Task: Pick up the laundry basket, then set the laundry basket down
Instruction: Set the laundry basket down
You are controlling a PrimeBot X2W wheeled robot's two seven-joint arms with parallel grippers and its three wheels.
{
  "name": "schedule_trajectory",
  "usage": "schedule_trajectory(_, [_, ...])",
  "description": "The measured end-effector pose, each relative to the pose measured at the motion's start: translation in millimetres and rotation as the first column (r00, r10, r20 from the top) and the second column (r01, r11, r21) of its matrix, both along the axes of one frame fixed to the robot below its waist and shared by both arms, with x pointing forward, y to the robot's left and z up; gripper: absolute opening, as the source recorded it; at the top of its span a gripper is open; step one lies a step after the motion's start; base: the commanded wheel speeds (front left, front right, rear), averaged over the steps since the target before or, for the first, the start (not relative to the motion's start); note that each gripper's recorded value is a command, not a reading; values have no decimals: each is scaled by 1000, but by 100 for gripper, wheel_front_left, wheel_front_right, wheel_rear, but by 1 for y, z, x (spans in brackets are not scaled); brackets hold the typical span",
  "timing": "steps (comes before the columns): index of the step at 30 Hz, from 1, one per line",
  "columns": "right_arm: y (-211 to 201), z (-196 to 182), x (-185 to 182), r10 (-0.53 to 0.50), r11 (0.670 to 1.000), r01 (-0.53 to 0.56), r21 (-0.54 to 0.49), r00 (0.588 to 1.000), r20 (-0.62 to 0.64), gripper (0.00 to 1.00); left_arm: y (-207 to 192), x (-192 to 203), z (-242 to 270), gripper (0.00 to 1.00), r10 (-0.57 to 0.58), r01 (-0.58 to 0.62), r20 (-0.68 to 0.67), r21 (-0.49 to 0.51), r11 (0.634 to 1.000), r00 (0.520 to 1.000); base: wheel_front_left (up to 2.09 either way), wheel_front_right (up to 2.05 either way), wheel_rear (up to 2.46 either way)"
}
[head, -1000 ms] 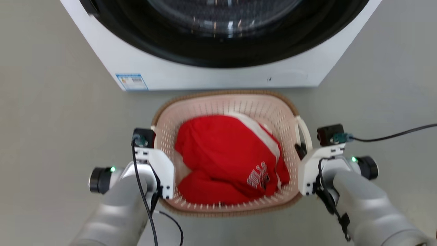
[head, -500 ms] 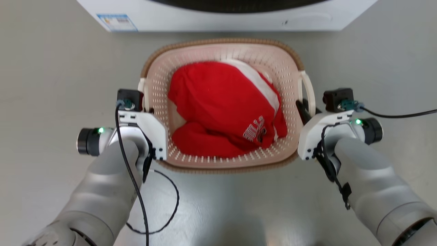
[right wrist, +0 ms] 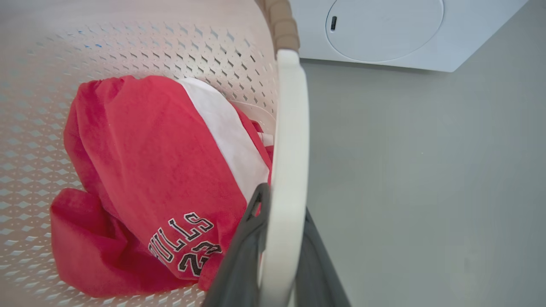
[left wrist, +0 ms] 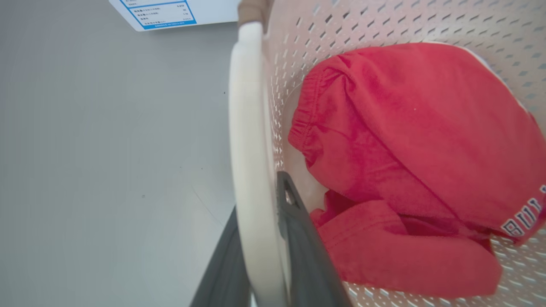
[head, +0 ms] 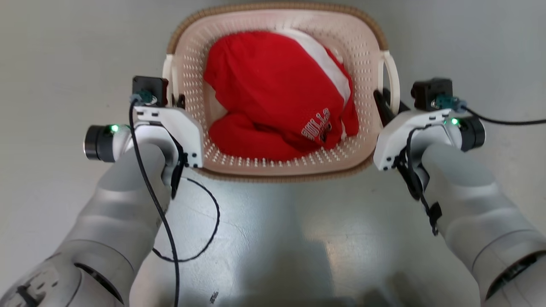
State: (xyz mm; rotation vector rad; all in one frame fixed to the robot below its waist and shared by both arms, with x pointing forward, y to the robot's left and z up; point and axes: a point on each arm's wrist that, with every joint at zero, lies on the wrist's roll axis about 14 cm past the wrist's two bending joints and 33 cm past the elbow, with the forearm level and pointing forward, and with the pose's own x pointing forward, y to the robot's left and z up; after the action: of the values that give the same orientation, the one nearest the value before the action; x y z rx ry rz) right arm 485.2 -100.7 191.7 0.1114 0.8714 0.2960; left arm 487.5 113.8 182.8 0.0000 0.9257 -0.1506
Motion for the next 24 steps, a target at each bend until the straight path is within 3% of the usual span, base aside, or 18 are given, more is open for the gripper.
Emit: schedule_trajectory(24, [-6, -30, 12, -29, 1000, 29, -7, 1000, -7, 0, 1, 8, -33, 0, -3, 3, -9, 0, 1000, 1000, 0, 0, 0])
